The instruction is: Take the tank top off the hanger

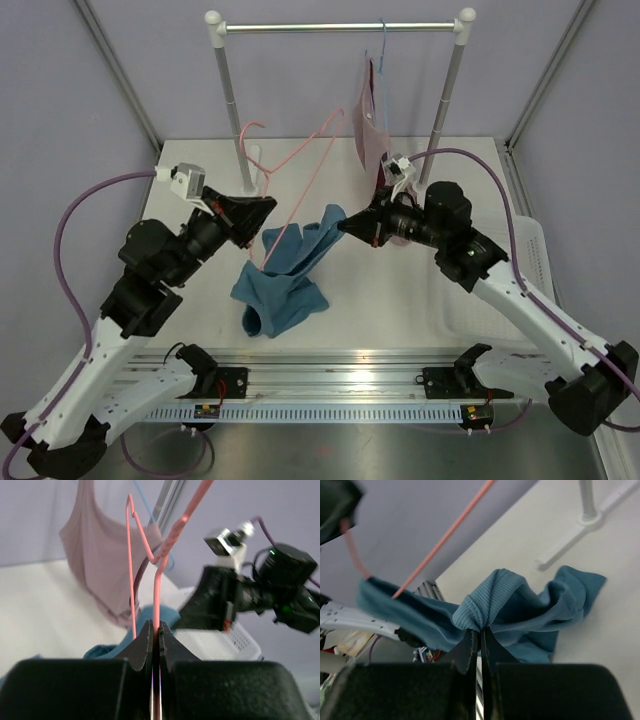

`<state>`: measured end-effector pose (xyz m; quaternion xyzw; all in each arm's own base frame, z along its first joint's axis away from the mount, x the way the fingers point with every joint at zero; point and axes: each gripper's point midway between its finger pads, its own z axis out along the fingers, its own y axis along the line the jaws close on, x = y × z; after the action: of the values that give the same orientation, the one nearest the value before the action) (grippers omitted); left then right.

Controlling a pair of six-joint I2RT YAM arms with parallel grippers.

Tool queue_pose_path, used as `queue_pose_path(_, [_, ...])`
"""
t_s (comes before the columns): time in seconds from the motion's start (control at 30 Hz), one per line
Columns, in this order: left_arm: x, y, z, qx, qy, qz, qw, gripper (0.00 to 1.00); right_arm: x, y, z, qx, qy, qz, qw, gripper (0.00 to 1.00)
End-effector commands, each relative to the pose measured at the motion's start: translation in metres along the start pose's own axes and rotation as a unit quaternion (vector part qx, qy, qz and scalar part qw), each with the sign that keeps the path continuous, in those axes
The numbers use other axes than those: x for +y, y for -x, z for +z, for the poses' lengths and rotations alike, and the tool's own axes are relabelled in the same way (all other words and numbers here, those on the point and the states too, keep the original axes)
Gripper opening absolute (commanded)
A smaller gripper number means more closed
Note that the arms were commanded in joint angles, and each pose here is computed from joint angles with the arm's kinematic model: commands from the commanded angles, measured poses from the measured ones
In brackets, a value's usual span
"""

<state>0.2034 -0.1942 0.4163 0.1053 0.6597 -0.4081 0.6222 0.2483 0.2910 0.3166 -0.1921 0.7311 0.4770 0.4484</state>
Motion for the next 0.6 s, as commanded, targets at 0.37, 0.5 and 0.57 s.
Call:
queue_pose_path(0.37, [0.018,0.095,0.075,-0.212,0.059,0.088,0.972,0.0,0.014,-0.032,-0.084,0.051,-0.037,-0.125,0.99,0.0])
queue_pose_path(0.5, [0.028,0.086,0.051,-0.279,0.055,0.065,0.957,0.0,-0.022,-0.07,-0.062,0.12,-0.128,-0.101,0.979,0.0])
queue_pose_path(0.57, [0.033,0.085,0.044,-0.305,0.059,0.058,0.949,0.0,-0.04,-0.106,-0.042,0.184,-0.175,-0.106,0.961,0.0])
